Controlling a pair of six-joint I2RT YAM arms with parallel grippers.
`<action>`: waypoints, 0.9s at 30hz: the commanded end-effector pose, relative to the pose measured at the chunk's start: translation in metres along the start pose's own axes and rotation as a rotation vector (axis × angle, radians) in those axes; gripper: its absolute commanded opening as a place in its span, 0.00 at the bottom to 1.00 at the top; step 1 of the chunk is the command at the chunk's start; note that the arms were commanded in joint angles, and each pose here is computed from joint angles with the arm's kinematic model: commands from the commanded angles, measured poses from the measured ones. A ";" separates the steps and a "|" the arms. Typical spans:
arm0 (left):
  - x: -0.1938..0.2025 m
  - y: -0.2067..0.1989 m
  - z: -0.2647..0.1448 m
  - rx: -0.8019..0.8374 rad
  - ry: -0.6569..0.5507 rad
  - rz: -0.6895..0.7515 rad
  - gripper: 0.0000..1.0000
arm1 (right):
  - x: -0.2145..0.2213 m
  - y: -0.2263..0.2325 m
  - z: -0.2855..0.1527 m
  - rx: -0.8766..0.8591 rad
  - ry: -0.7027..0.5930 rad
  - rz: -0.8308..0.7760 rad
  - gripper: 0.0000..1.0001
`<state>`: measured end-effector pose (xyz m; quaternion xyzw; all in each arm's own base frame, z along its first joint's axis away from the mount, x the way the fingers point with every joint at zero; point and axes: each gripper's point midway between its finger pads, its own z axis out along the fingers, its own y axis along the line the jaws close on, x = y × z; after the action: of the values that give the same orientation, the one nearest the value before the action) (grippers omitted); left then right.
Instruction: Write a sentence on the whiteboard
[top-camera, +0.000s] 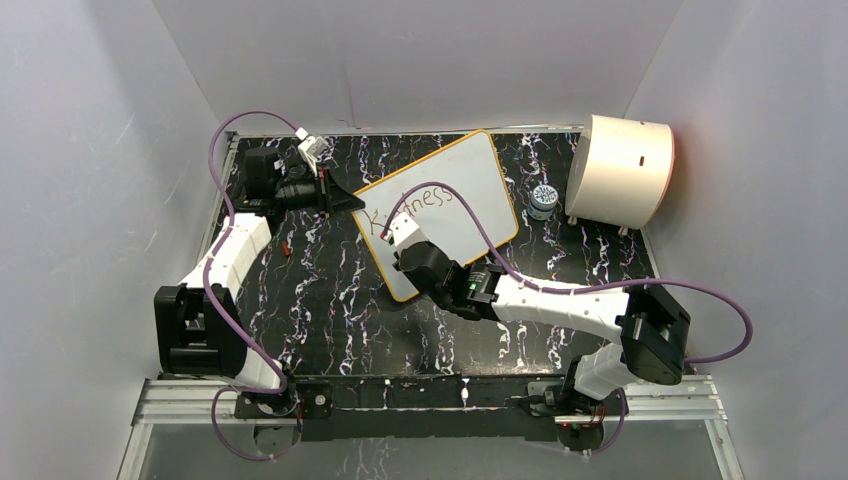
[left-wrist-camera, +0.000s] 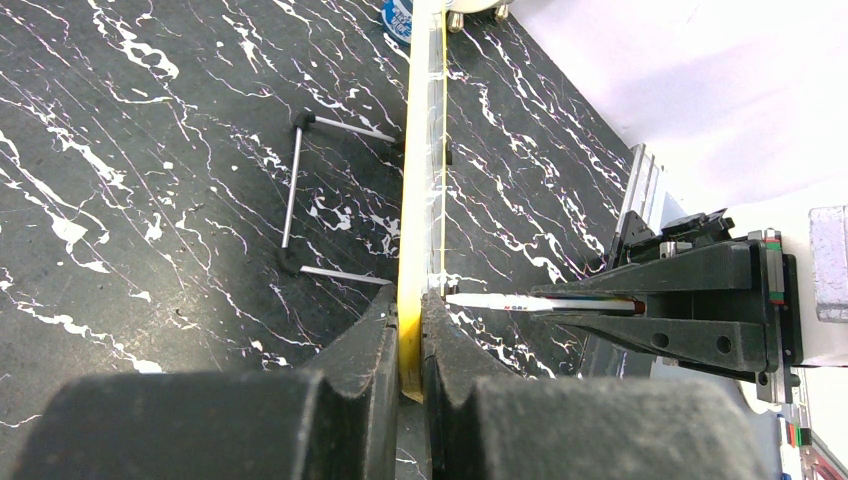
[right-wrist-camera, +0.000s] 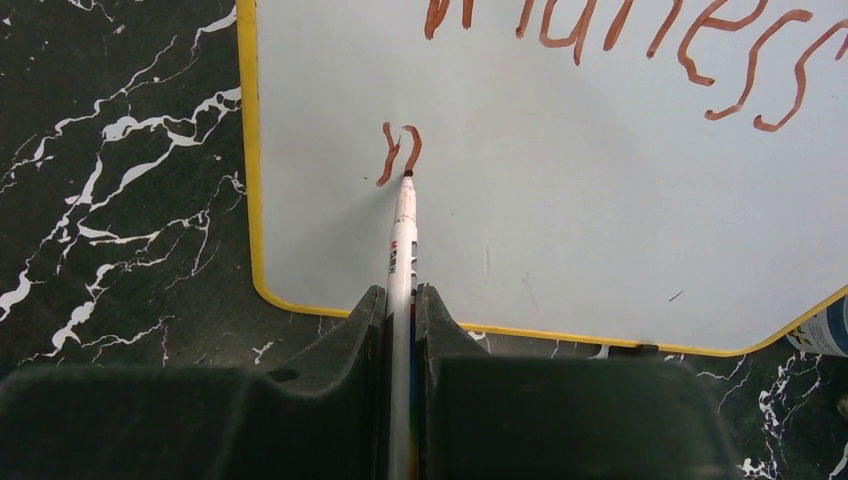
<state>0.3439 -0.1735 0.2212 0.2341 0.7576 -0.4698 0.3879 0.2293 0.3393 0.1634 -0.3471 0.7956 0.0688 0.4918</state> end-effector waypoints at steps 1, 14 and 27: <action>0.044 0.003 0.010 -0.005 0.116 -0.071 0.00 | -0.036 -0.013 -0.004 0.040 -0.116 0.066 0.00; 0.044 0.002 0.010 -0.002 0.116 -0.071 0.00 | -0.046 -0.017 -0.002 0.058 -0.147 0.077 0.00; 0.045 0.003 0.010 -0.001 0.118 -0.077 0.00 | -0.048 -0.024 -0.003 0.077 -0.156 0.089 0.00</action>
<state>0.3442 -0.1734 0.2209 0.2336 0.7581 -0.4692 0.3881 0.2380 0.3420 0.1740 -0.3331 0.7874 0.0704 0.5140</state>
